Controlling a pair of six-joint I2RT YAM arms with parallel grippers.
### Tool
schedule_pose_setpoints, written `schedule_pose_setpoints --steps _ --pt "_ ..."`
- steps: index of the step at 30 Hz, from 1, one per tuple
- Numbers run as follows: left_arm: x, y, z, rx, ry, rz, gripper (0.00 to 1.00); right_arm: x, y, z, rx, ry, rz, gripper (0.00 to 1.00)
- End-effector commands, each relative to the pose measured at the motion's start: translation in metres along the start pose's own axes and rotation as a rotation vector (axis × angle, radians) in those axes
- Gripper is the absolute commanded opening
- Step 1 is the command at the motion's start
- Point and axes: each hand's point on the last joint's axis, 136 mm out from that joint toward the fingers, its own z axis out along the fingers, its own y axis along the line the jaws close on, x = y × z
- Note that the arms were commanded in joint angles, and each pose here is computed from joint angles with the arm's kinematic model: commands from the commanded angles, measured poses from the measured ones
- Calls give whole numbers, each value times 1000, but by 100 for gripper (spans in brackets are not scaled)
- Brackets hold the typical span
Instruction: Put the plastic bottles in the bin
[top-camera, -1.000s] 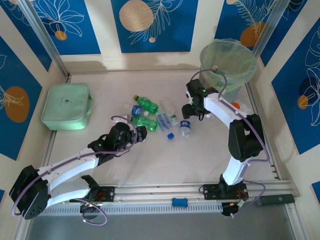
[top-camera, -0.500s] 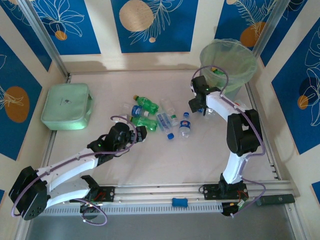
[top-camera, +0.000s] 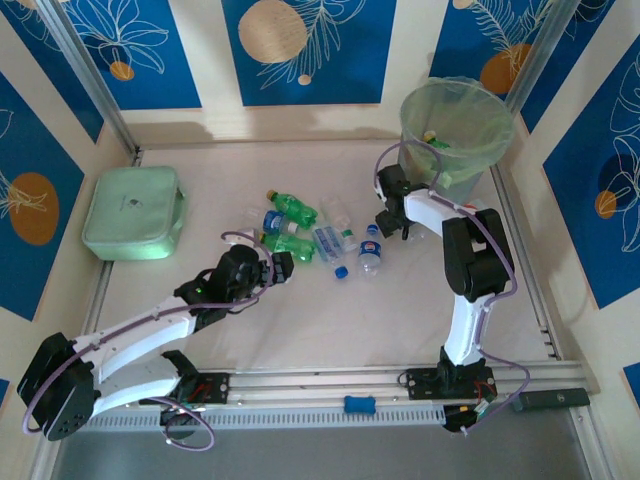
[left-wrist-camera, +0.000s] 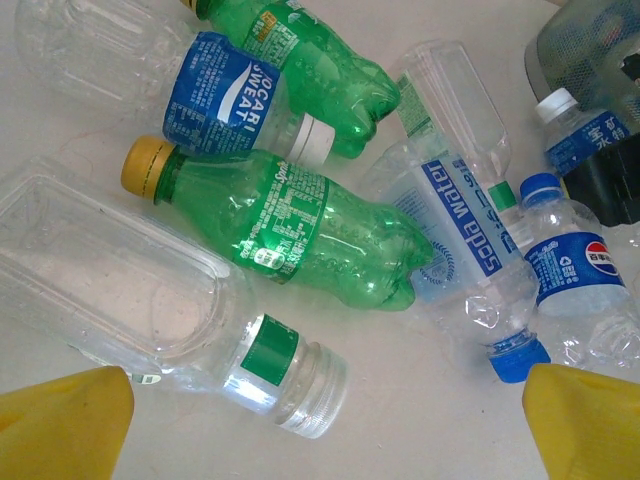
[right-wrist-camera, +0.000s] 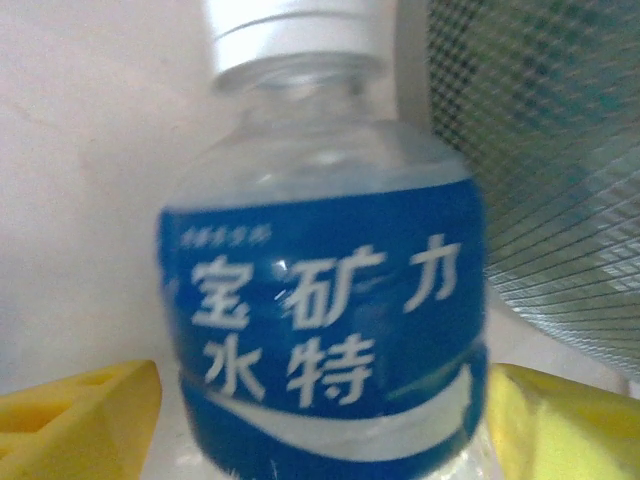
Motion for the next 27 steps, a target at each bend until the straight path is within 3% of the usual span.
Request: schedule_pose_setpoints --steps 1,10,16,23,27 --pt "-4 3 0 -7 -11 -13 99 10 16 -5 -71 22 39 83" --pt "-5 0 2 0 -9 -12 99 12 19 -3 -82 33 44 73" --pt "-6 3 -1 -13 -19 -10 99 4 16 -17 -93 -3 78 56" --pt "-9 9 -5 -32 -40 -11 99 -20 15 -72 -185 -148 146 53" --pt "-14 17 -12 -54 -74 -22 99 -40 24 -117 -316 -268 180 53"
